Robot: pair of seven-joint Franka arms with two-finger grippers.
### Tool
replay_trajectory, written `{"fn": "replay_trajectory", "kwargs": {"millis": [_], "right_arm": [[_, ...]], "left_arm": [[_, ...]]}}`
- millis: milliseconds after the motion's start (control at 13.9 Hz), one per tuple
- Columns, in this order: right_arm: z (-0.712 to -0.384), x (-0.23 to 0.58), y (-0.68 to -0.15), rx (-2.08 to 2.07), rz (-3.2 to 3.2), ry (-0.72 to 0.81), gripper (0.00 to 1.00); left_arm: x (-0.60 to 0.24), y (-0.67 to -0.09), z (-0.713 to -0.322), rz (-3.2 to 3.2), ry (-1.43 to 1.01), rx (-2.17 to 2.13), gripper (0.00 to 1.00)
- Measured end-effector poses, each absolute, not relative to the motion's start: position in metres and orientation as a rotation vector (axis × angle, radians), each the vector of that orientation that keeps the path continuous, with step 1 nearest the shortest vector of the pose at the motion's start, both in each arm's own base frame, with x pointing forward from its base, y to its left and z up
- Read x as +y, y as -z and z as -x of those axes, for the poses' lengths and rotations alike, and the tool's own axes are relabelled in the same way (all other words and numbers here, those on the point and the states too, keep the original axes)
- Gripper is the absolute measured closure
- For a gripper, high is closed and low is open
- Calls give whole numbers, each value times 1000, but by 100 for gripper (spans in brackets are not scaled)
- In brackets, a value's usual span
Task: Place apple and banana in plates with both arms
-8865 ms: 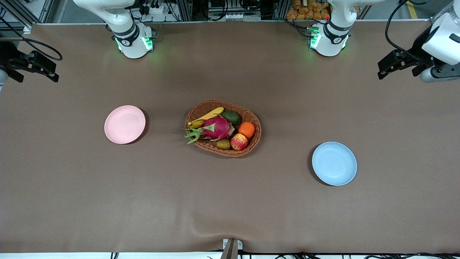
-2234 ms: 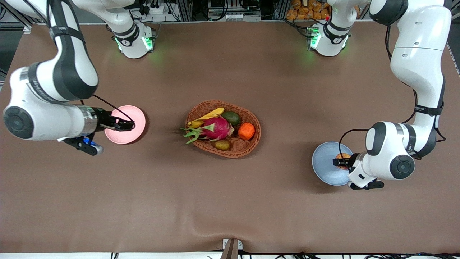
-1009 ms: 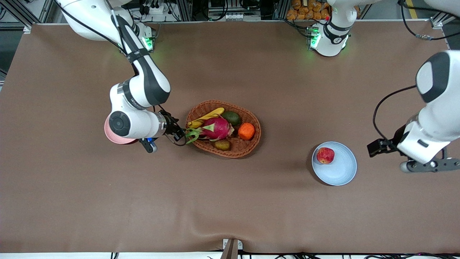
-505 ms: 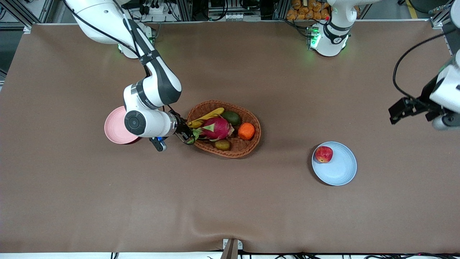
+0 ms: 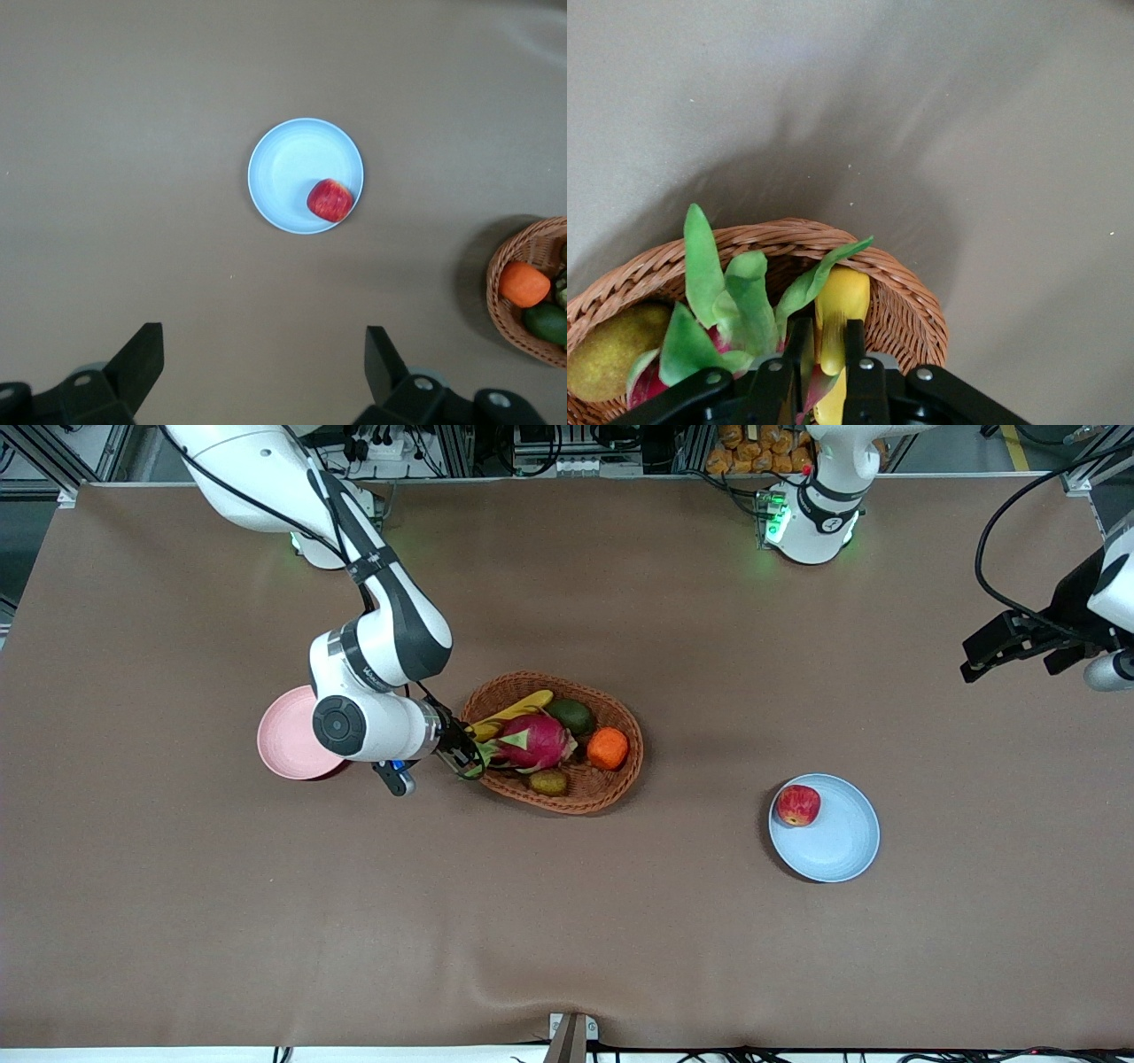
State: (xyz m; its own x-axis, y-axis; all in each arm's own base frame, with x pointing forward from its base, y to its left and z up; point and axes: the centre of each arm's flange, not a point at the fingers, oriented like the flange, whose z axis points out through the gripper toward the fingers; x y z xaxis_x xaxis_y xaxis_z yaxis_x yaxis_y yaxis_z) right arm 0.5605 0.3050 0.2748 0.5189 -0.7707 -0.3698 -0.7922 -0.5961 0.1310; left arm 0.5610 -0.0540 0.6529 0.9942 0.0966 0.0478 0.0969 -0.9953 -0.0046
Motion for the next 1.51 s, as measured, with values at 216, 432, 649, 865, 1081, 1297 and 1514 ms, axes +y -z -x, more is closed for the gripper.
{"fn": "replay_trajectory", "kwargs": {"millis": [216,432,649,865,1081,1297,1514], "right_arm": [[-561,304,-275,1388,2691,-614,89],[-566,301,-293,1374,2712,-689,89],[-586,276,-348,1302,2735,-803,89],[-601,244,-403,1139,2767,-834,89],[-611,195,-416,765,2936,-763,89],[-624,137,-407,322,3059,-710,89],[-637,74,-385,116,3059,-638,89]], "left_arm": [[-51,-659,-550,3122,61,-163,0],[-50,-659,-547,3121,55,-167,0],[-50,-656,-547,3120,43,-166,0],[-51,-656,-547,3120,43,-164,0],[-53,-656,-547,3121,42,-158,0],[-55,-654,-547,3121,37,-151,0],[-55,-648,-549,3121,21,-150,0]]}}
